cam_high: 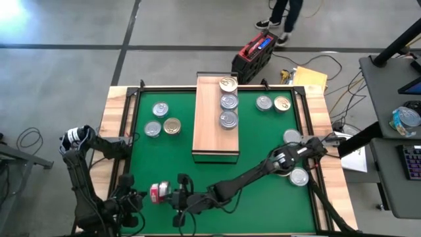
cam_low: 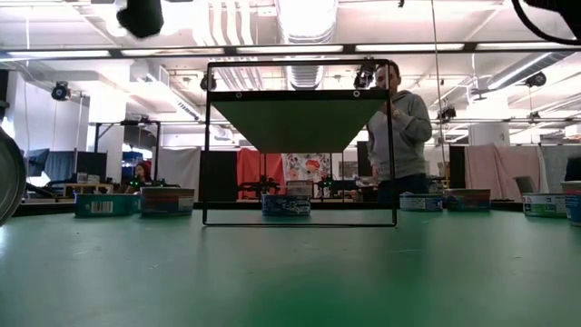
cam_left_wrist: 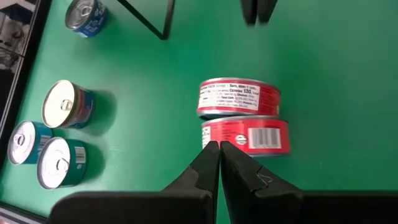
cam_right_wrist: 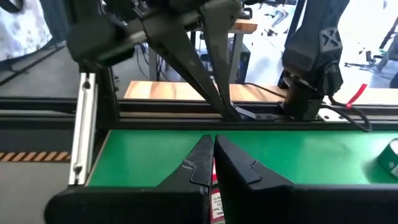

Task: Stack canned seafood by type on shelf
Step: Put the right red tuna can on the shelf

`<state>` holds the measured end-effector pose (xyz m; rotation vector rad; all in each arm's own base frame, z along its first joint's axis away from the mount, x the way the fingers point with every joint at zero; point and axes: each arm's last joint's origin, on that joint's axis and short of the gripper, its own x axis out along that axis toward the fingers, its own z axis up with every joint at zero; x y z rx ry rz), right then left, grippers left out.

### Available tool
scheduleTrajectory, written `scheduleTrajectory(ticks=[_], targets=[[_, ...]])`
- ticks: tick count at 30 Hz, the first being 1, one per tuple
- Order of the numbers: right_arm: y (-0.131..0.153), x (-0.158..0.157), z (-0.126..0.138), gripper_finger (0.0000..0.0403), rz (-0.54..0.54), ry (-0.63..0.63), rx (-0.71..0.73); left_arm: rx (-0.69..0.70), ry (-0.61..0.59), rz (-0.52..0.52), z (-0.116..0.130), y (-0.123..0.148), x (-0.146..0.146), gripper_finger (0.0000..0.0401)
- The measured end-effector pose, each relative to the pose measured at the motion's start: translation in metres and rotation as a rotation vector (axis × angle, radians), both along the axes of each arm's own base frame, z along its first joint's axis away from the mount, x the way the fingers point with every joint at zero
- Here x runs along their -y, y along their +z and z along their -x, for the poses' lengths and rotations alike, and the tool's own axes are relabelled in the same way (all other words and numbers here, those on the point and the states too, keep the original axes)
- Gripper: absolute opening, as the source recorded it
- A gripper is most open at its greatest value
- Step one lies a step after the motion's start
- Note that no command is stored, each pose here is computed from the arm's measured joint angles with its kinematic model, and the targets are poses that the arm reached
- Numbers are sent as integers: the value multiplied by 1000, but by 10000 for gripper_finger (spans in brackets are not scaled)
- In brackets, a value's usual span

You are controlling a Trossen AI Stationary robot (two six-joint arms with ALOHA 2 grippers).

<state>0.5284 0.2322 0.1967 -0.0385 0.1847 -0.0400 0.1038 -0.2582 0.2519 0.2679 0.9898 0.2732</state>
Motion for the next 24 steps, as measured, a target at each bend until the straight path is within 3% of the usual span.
scheduleTrajectory(ticks=[13,24], targets=[[-41,15,-14,9,-66,-74,7,69,-20,-19,-1,1,0,0],[-48,17,-15,9,-69,-81,-38,104,-76,-15,-4,-6,4,0]])
